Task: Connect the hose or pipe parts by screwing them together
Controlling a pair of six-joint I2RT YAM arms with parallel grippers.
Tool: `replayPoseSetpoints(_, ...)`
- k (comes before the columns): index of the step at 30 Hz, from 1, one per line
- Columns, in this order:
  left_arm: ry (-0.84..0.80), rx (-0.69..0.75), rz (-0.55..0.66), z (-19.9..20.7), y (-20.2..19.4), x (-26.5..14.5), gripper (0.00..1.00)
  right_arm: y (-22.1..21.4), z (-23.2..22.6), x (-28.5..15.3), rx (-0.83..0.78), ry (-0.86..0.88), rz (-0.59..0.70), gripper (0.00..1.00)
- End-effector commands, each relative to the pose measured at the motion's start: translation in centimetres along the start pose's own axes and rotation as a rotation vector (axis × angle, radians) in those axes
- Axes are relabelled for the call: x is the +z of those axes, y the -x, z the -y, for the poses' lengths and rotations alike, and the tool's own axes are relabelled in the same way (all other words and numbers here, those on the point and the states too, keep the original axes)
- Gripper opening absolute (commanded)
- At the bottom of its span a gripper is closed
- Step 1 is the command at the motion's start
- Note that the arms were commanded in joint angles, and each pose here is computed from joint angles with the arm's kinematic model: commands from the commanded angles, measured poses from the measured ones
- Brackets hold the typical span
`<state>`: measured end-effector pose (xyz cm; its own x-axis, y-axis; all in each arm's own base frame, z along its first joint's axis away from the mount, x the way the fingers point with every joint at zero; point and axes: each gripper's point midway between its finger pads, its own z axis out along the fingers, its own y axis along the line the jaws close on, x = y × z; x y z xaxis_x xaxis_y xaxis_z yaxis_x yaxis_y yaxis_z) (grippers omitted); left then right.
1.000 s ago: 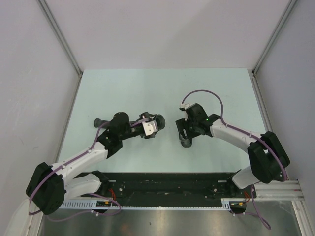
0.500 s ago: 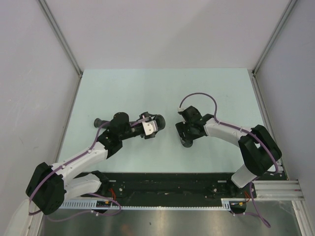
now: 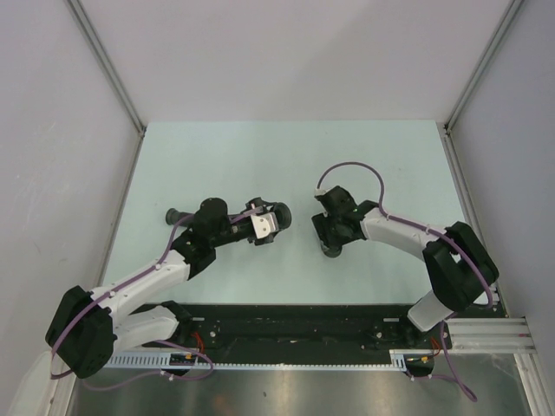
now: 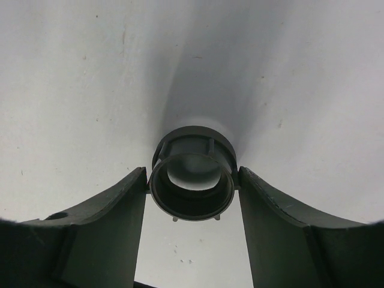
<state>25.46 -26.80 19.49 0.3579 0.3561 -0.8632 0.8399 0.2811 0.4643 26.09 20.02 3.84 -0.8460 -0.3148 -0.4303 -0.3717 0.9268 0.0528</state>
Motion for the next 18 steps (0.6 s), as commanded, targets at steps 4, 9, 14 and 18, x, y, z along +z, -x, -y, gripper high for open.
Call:
replayPoseSetpoints(4, -0.02, -0.005, 0.076, -0.3, 2.6, 0.3, 0.0, 10.2, -1.1, -8.5, -0.127, 0.2, 0.51, 0.32)
replayPoseSetpoints(9, -0.044, -0.005, 0.102, 0.2, 3.2, 0.1, 0.0, 14.0, -4.6, -16.3, -0.359, 0.425, 0.944, 0.3)
replayPoseSetpoints(14, -0.079, 0.002, 0.128, 0.8, 3.8, 0.0, 0.0, 13.3, -6.9, -19.3, -0.592, 0.555, 1.13, 0.32)
replayPoseSetpoints(18, -0.094, -0.001, 0.138, 1.0, 3.9, 0.0, 0.0, 10.9, -9.2, -20.1, -0.849, 0.73, 1.19, 0.32)
